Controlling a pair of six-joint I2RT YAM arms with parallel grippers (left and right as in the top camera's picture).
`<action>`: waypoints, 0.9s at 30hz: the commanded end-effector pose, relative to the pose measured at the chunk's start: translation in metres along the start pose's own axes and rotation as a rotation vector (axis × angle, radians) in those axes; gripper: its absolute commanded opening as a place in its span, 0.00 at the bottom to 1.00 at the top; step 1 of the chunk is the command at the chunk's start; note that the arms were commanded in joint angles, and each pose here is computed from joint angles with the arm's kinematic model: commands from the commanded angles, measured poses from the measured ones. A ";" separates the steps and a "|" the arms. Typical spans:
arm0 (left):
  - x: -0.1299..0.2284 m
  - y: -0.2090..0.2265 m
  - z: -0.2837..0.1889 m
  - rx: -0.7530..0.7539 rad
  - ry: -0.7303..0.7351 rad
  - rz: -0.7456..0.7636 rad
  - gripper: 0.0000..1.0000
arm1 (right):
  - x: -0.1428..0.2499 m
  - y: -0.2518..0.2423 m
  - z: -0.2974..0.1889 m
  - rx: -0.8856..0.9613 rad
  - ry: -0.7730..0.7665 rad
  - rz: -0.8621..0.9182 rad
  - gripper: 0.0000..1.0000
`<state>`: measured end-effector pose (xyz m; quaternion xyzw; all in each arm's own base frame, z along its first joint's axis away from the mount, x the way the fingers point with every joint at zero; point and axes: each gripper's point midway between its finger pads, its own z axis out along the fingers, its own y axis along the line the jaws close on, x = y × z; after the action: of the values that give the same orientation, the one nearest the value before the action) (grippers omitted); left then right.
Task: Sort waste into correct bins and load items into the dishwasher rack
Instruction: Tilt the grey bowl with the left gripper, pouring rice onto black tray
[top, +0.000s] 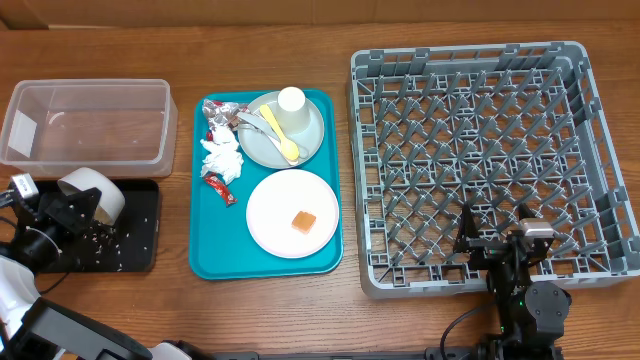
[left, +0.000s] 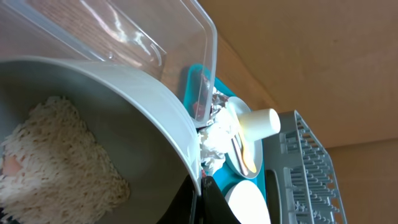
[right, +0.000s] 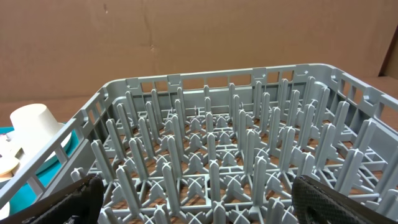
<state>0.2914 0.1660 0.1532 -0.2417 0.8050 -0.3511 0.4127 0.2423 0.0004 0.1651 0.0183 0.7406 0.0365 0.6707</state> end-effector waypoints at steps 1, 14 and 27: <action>-0.001 -0.008 -0.001 0.053 -0.018 0.081 0.04 | -0.002 -0.001 0.000 0.005 -0.011 -0.001 1.00; 0.004 0.014 -0.002 -0.068 0.010 0.015 0.04 | -0.002 -0.001 0.000 0.005 -0.011 -0.001 1.00; 0.001 0.009 0.001 -0.045 0.002 0.050 0.04 | -0.002 -0.001 0.000 0.005 -0.011 -0.001 1.00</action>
<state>0.2904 0.1727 0.1453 -0.2308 0.8219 -0.3173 0.4129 0.2423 0.0004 0.1650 0.0183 0.7407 0.0365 0.6706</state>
